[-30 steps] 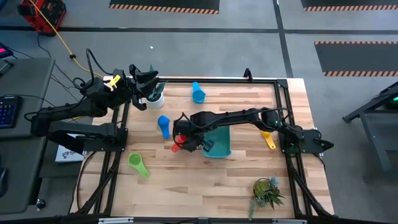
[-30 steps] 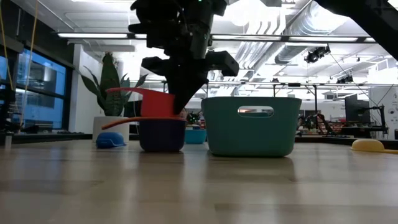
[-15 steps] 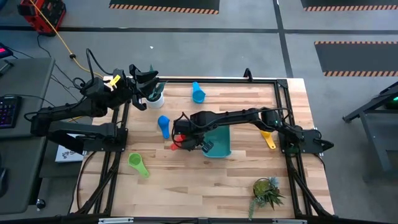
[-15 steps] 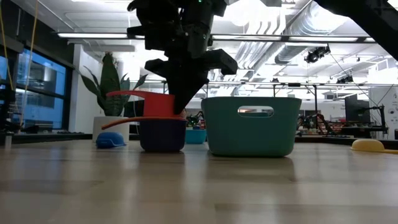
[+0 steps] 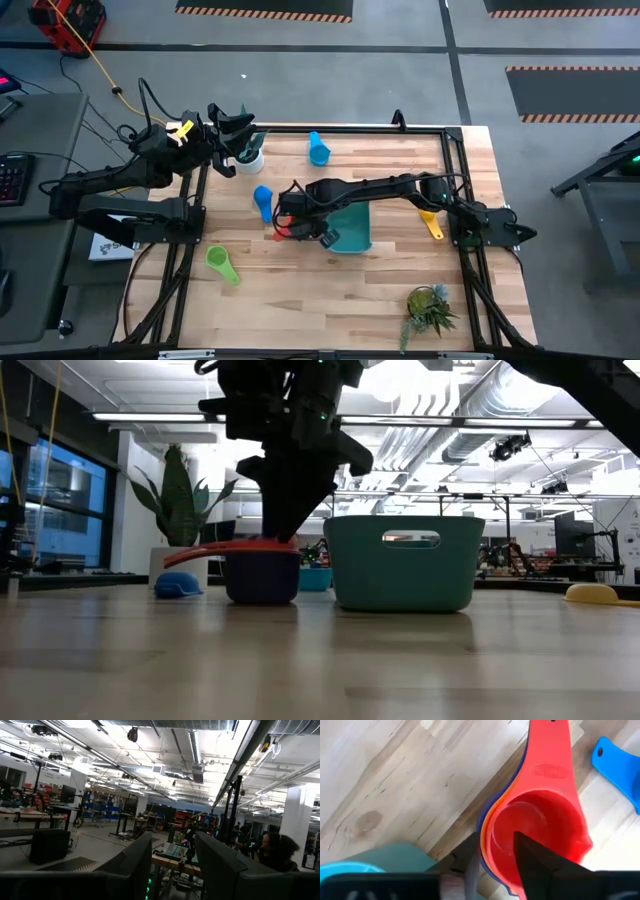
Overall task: Nest measuring cups in basket
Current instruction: Stack the red measuring cup on top of the orange measuring cup, then stack the light blue measuring cup on top of the red measuring cup
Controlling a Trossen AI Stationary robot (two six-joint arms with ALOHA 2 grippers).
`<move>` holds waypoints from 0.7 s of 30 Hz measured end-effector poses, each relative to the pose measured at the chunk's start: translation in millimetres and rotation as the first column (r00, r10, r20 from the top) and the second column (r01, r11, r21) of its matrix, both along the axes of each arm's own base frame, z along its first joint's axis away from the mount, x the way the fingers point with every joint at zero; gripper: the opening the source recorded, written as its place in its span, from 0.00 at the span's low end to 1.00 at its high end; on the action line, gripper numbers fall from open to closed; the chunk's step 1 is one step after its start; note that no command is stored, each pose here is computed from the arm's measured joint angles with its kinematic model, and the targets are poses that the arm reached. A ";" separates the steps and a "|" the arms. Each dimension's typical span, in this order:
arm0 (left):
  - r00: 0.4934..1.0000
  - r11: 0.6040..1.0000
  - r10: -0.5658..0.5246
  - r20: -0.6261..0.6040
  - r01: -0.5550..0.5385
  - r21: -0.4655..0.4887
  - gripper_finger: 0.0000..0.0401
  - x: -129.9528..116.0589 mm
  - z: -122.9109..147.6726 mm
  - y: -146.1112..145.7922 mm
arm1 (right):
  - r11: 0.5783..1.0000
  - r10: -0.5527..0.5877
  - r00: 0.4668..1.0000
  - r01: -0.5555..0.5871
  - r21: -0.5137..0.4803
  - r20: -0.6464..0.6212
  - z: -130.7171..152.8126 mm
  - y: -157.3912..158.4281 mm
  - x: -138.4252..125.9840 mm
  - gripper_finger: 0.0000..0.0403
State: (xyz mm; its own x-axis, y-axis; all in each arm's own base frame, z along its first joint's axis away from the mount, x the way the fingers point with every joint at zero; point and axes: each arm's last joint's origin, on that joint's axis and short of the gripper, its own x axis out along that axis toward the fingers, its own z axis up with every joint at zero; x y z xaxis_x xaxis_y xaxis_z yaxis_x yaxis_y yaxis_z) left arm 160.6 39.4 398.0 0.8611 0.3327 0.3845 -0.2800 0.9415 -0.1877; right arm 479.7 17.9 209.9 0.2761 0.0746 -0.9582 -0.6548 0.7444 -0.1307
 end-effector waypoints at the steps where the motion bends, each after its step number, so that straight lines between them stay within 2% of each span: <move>1: 1.000 1.000 0.000 0.000 0.000 0.000 0.36 0.0 0.1 0.0 | 1.000 -0.010 1.000 0.010 0.003 -0.001 0.0 0.0 0.0 0.31; 5: 1.000 1.000 0.000 0.000 0.000 0.000 0.36 0.0 0.1 0.0 | 0.998 -0.050 0.999 0.050 0.031 -0.003 10.2 -0.9 -0.3 0.36; 12: 1.000 1.000 0.000 0.000 0.000 0.000 0.36 0.0 0.1 0.0 | 0.974 -0.149 0.989 0.150 0.171 -0.023 57.4 -13.9 -7.2 0.36; 18: 1.000 1.000 0.000 -0.002 0.000 0.000 0.36 0.0 -0.1 0.0 | 0.939 -0.263 0.949 0.293 0.179 -0.171 76.9 -32.8 -42.8 0.36; 21: 1.000 1.000 -0.001 -0.014 0.000 -0.003 0.36 0.4 -1.3 0.0 | 0.911 -0.316 0.914 0.367 0.190 -0.253 74.1 -40.4 -64.9 0.36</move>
State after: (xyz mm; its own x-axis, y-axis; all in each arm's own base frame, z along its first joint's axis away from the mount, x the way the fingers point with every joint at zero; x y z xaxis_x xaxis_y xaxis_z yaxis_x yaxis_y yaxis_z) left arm 161.0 39.4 396.8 0.8667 0.3334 0.3711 -0.2822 0.9411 -0.1864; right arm 414.8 -22.5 284.0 0.1164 0.2361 -0.9647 -0.3475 0.9196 0.1831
